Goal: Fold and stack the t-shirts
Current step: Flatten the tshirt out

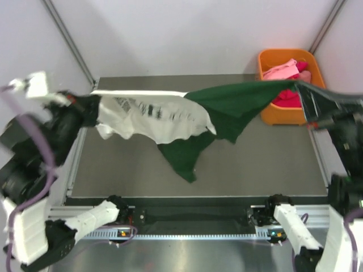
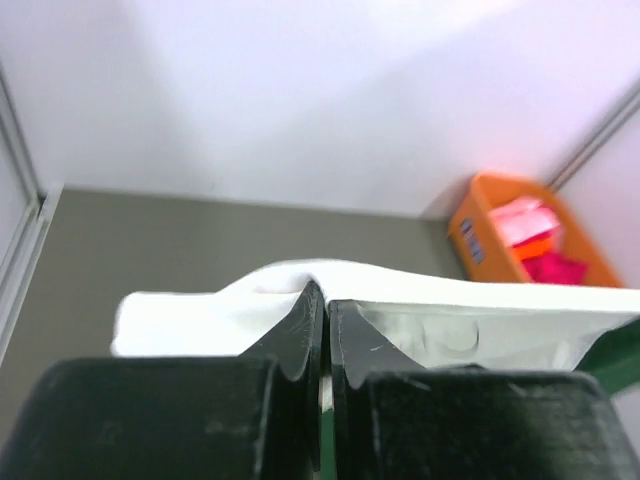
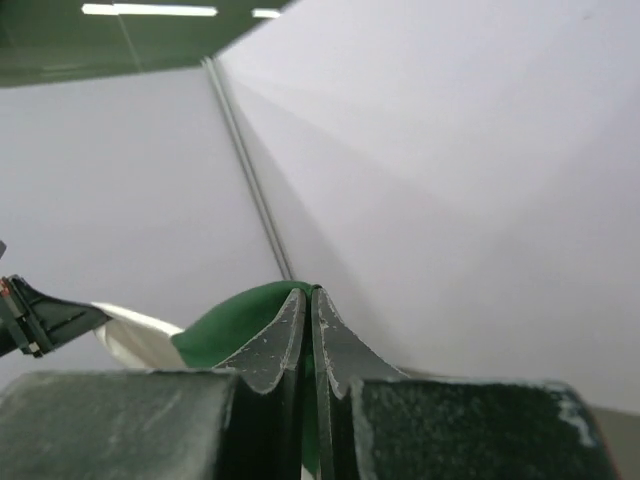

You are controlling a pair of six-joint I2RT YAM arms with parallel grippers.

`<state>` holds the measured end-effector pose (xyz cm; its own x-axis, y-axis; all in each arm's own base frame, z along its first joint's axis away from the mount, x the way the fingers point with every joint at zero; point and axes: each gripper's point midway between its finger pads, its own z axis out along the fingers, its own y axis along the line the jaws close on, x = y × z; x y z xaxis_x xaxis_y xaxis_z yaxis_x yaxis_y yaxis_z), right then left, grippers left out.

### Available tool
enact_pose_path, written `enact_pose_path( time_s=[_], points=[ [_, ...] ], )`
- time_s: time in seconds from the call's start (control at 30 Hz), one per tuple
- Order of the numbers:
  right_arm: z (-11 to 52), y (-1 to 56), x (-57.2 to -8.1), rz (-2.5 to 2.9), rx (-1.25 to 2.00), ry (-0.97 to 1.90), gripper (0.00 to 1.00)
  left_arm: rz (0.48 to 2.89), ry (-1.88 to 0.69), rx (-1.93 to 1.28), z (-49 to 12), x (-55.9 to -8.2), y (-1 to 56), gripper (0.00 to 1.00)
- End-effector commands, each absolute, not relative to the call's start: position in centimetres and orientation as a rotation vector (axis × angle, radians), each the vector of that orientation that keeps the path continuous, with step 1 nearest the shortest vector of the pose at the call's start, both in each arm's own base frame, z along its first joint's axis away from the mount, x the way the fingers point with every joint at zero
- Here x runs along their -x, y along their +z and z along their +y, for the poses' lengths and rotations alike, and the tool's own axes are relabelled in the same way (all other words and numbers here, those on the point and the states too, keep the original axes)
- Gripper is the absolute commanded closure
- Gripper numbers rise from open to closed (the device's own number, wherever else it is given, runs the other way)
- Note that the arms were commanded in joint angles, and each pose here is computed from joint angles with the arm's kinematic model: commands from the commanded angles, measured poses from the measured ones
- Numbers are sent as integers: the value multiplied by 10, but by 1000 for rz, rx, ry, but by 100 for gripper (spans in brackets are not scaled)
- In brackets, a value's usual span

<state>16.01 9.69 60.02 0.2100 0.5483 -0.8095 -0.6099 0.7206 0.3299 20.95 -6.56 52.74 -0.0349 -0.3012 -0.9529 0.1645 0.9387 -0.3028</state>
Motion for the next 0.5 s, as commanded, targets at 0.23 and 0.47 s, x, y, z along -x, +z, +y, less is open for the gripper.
enact_pose_path(
  time_s=[0.23, 0.47],
  points=[
    [70, 613, -134, 986, -31, 669, 100, 1670, -427, 67, -91, -224, 463, 100],
    [73, 561, -251, 1261, -111, 721, 100, 1898, -57, 185, -92, -306, 390, 100]
  ],
)
